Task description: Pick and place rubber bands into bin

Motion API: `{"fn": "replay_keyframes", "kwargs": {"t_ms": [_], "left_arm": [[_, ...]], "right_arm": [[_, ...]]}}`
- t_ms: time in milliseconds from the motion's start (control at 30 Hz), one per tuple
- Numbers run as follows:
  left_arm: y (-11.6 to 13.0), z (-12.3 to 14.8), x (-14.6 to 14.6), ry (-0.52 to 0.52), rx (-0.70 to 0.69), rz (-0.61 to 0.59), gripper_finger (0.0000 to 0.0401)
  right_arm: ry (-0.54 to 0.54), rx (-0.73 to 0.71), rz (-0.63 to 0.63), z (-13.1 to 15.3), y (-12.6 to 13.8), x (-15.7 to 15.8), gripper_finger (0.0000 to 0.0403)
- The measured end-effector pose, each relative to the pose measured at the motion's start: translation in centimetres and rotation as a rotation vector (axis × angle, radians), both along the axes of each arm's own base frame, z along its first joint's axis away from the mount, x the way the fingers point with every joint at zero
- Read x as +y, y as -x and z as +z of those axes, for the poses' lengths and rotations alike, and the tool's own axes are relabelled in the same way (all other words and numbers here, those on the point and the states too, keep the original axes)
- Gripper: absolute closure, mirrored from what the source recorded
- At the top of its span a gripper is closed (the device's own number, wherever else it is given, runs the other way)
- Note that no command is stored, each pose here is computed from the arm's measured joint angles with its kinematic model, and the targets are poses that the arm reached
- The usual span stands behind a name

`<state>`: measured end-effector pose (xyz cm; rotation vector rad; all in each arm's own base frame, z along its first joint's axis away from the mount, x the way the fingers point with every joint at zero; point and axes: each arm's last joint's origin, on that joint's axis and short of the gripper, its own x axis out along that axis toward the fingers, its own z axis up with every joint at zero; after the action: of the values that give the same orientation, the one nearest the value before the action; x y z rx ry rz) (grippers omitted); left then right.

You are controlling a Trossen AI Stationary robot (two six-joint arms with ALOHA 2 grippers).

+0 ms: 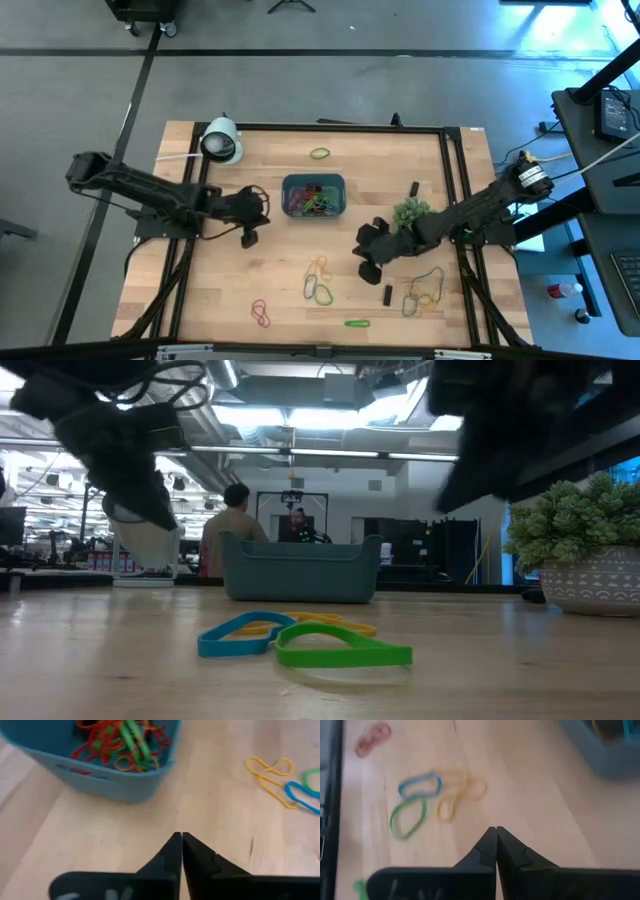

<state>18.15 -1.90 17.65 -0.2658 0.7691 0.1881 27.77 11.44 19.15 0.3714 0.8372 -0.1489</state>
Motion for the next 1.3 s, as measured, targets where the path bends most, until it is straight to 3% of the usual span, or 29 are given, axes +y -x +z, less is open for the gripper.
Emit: {"fn": "replay_keyframes", "kwargs": {"t_ms": [133,267,467,667,933,1133,1300], "left_arm": [[0.6,-1.2,-0.4,-0.016,-0.036,-0.011,0.0396],[0.6,-1.3,-0.2,-0.048,-0.047,0.019,0.0399],[0.3,-0.9,-0.2,-0.095,-0.090,0.034,0.0396],[0.3,-0.9,-0.1,-0.101,-0.101,0.046,0.0400],[0.2,-0.8,-0.2,-0.094,-0.108,0.051,0.0397],[0.2,-0.8,-0.2,-0.090,-0.113,0.054,0.0398],[0.2,-0.8,-0.2,-0.086,-0.114,0.058,0.0397]], "right_arm": [[-0.030,0.164,-0.058,2.0,1.1,2.0,0.0401],[-0.128,0.289,-0.183,3.2,3.1,4.2,0.0400],[-0.251,0.469,-0.351,1.8,7.1,7.2,0.0394],[-0.309,0.600,-0.494,-0.9,10.3,8.1,0.0354],[-0.431,0.599,-0.545,-4.0,11.8,8.4,0.0315],[-0.435,0.600,-0.566,-4.4,12.0,8.1,0.0316],[-0.463,0.588,-0.558,-4.4,11.8,8.4,0.0341]]}}
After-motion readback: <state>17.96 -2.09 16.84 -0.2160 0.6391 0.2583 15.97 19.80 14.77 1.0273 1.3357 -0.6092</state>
